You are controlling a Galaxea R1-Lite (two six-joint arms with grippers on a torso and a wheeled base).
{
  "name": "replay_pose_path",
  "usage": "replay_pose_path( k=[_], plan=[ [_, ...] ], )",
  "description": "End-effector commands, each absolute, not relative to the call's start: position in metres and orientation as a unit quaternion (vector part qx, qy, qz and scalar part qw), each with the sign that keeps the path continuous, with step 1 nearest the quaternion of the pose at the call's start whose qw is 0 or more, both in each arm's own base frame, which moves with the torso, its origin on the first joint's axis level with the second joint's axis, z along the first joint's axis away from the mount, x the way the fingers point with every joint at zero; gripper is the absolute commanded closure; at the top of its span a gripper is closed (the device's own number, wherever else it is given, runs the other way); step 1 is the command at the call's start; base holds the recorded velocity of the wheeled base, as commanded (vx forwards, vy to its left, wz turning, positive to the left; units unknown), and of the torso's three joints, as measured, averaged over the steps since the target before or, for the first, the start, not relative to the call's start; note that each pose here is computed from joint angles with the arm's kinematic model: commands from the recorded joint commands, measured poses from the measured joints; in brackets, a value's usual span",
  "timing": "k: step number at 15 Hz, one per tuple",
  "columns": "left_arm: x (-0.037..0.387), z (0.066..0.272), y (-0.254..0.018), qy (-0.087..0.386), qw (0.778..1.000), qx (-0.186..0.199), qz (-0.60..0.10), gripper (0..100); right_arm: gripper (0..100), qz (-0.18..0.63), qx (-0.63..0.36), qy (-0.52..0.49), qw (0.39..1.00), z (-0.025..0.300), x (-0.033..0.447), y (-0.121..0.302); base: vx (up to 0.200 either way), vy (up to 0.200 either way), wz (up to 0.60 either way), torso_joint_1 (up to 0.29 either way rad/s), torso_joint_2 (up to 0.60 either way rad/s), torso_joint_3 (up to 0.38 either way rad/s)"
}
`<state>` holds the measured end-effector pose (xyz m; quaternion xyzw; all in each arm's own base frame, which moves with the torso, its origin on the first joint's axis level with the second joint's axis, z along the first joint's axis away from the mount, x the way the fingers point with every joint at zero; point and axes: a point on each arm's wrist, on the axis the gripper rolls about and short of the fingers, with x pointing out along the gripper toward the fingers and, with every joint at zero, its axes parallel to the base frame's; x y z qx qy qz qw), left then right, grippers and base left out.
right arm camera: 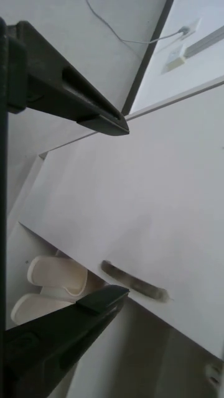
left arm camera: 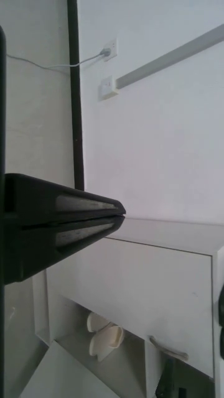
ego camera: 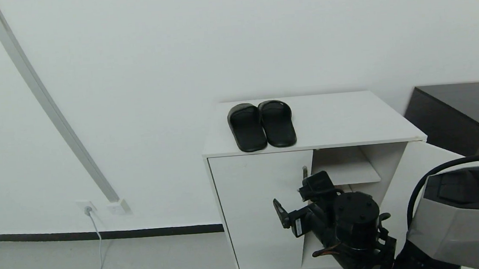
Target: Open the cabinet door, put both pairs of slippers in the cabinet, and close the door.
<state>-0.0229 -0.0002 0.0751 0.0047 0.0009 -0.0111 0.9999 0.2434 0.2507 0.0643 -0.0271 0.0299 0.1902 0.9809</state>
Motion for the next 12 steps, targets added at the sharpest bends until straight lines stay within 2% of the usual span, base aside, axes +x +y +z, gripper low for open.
replay_pose_path(
  k=[1,6,8,11,12],
  plan=[
    [-0.023,0.075,0.000,0.001,1.000,0.005,-0.011,100,0,0.191,-0.028,0.031,0.981,0.063,0.243,0.251,0.000,0.000,0.00,0.266,-0.59,-0.334],
    [-0.023,0.075,0.000,0.001,1.000,0.005,-0.011,100,0,0.207,-0.031,0.024,0.977,0.058,0.244,0.250,0.000,0.000,0.00,0.249,-0.55,-0.308],
    [-0.023,0.075,0.000,0.001,1.000,0.005,-0.012,100,0,0.212,-0.055,0.009,0.976,0.057,0.244,0.250,0.000,0.000,0.00,0.061,-0.13,-0.071],
    [-0.023,0.075,0.000,0.001,1.000,0.005,-0.011,100,0,0.213,-0.045,0.000,0.976,0.087,0.255,0.263,0.000,0.000,0.00,0.000,0.00,0.000],
    [-0.023,0.075,0.000,0.001,1.000,0.006,-0.011,100,0,0.215,-0.030,0.013,0.976,0.109,0.259,0.269,0.000,0.000,0.00,0.000,0.00,0.000]
  ],
)
